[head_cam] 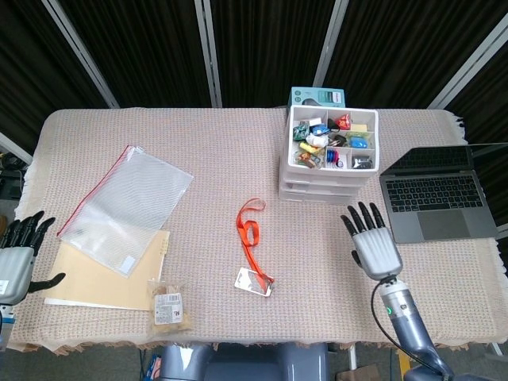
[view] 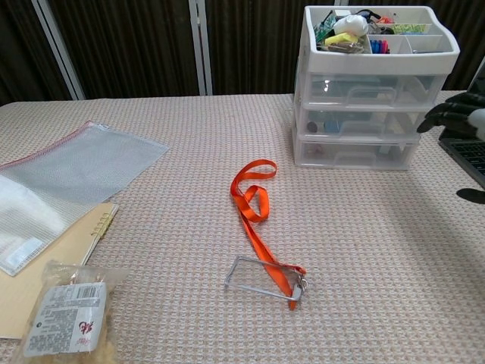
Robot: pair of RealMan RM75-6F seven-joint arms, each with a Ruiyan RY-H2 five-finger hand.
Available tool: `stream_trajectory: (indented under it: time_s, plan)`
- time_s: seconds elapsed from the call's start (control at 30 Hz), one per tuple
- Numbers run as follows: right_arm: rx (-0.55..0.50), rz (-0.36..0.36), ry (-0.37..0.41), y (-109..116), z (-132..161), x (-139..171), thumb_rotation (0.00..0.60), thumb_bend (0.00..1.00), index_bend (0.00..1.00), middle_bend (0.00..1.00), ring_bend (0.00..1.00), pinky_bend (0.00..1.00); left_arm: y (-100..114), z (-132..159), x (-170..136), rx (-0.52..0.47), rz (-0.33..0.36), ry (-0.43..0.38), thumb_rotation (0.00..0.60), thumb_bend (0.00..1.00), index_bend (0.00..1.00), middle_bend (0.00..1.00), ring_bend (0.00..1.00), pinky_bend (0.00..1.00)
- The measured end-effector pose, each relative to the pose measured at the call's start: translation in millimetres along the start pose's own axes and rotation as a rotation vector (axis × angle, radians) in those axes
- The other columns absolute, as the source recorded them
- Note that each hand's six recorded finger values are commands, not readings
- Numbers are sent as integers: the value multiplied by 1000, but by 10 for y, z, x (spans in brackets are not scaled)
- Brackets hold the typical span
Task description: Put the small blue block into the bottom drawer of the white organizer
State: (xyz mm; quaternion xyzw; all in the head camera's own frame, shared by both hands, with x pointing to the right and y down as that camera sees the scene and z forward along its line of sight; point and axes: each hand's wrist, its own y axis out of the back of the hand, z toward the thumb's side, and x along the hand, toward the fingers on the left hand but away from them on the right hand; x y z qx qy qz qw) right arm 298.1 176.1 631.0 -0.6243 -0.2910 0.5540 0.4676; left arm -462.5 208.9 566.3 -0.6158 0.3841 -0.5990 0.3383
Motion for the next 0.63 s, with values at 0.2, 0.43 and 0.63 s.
stream_trajectory:
  time_s: [0.2, 0.43, 0.63]
  plan:
    - [-276, 56, -89, 150, -366, 438, 600, 75, 10, 0, 0, 31, 7, 1, -17, 16, 25, -14, 600, 152, 72, 0, 0, 0]
    - [-366, 70, -152, 210, -641, 783, 600, 54, 0, 0, 0, 19, -10, -4, -15, 45, 30, -25, 600, 152, 58, 0, 0, 0]
    - [-386, 7, -137, 264, -651, 796, 600, 55, 0, 0, 0, 16, 0, -7, -19, 48, 39, -27, 600, 152, 58, 0, 0, 0]
